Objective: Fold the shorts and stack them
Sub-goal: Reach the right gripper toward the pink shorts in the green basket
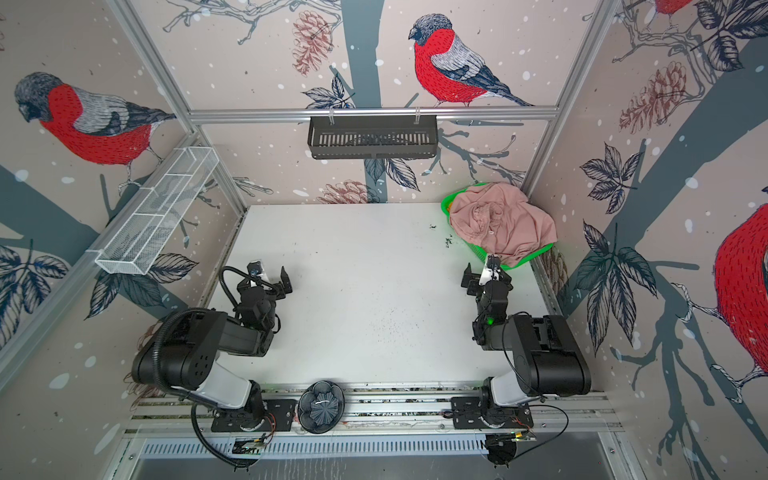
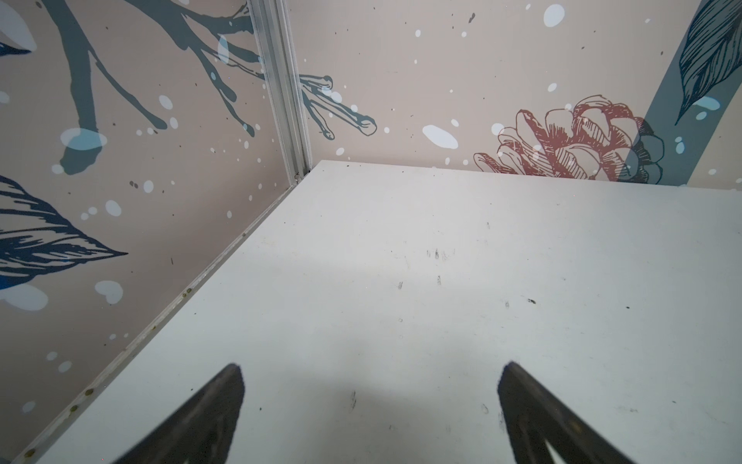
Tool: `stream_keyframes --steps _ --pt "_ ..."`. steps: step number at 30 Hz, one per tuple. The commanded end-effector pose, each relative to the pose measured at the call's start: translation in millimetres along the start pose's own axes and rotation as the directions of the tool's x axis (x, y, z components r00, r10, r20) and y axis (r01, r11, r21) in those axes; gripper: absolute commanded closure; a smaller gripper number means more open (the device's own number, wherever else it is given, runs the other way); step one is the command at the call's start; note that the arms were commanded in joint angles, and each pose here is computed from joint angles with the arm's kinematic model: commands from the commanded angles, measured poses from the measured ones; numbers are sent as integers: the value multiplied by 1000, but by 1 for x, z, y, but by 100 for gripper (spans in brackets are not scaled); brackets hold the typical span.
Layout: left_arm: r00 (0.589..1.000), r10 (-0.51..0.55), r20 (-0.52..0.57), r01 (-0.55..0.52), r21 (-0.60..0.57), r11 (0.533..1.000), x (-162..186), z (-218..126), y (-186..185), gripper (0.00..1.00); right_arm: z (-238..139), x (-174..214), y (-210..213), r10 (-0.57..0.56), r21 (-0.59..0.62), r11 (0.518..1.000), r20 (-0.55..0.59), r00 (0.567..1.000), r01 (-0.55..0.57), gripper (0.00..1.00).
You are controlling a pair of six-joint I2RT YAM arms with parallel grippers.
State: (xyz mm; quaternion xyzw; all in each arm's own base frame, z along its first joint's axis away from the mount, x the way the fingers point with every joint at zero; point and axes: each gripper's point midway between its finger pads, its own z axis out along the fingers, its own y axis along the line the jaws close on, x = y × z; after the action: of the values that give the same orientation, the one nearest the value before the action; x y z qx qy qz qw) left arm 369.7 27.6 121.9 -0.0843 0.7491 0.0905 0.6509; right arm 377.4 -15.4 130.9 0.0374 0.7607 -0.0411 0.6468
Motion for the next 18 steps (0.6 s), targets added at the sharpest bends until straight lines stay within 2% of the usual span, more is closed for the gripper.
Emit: stream_keyframes --steps 1,3,5,6,9,13,18 --pt "999 -7 50 8 -25 1000 -28 1 1 1 1 -20 10 -17 -41 999 -10 1000 16 10" --pt "999 -5 46 7 -44 999 -44 2 3 1 -4 -39 10 31 -35 999 -2 1000 -31 10" --pt "995 -89 35 91 -78 993 -64 2 8 2 -14 -67 11 86 -52 995 40 996 -84 9" --pt "993 -116 31 117 -53 992 -74 2 4 2 -15 -77 11 99 -52 994 43 994 -97 8" --pt "989 -149 -21 151 145 978 -105 4 -34 2 -10 -110 8 115 -32 993 53 992 -113 6" --pt "974 -176 -144 215 330 919 -128 5 -73 2 21 -150 4 77 20 997 0 997 -77 5" --pt "960 -172 -219 253 428 868 -142 -1 -95 2 83 -163 -2 51 48 998 -114 992 -46 4"
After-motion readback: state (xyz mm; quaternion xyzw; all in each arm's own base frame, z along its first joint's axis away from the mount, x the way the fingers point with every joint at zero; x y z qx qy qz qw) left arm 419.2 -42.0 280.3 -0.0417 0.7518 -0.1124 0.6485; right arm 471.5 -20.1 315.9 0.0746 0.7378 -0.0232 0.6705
